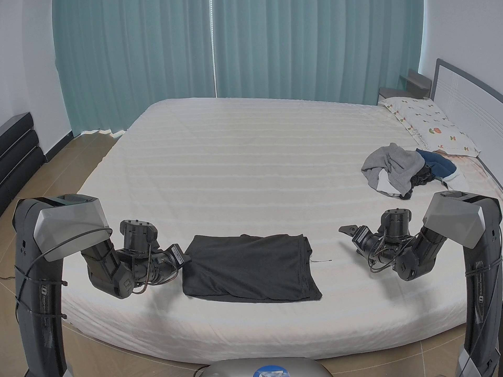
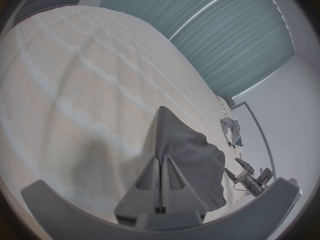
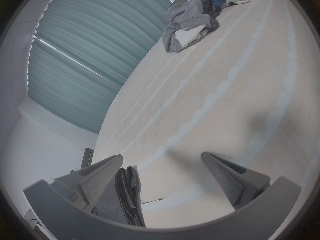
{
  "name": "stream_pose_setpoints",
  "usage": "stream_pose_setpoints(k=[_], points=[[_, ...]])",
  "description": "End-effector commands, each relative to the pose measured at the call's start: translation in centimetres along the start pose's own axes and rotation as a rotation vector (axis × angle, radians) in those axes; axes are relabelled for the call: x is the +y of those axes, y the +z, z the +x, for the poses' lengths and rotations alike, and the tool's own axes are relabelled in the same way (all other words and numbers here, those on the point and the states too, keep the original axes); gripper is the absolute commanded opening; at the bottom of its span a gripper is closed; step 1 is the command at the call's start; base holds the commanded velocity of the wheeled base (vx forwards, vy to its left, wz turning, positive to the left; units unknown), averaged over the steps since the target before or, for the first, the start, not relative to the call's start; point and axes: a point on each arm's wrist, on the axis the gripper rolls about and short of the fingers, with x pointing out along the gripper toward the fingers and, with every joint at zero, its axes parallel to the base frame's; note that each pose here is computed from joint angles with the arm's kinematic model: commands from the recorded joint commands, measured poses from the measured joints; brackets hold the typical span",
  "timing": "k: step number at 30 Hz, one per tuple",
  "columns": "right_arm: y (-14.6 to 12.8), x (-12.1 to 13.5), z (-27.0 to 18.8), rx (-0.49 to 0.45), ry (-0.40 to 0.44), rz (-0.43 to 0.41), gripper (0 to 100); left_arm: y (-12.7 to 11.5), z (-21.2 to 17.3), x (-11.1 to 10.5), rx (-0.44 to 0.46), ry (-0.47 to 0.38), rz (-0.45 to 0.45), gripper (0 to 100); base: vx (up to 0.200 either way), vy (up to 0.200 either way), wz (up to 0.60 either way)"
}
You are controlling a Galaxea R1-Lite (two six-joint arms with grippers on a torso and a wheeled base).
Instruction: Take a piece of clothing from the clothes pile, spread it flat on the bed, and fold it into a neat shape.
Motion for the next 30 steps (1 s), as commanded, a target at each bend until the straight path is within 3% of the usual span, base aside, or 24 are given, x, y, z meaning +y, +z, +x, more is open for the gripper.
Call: stream_pose_setpoints(k=[1, 23, 24, 30], points=[[-0.05, 0.05, -0.02, 0.002, 0.0, 0.0, 100, -0.05, -0.15, -0.08, 0.0, -0.001, 0.002, 0, 0.0, 0.0, 0.0], [-0.82, 0.43, -0.01, 0.019, 0.007, -0.009, 100, -0.36, -0.35, -0.16, 0.007, 0.004, 0.005, 0, 0.0, 0.0, 0.0], [-0.82, 0.43, -0.01, 0.019, 0.007, -0.009, 100, -0.36, -0.35, -0.16, 0.007, 0.004, 0.003, 100, 0.0, 0.0, 0.0], [-0.82, 0.43, -0.01, 0.019, 0.007, -0.009, 100, -0.42, -0.47, -0.14, 0.009, 0.006, 0.002, 100, 0.0, 0.0, 0.0]])
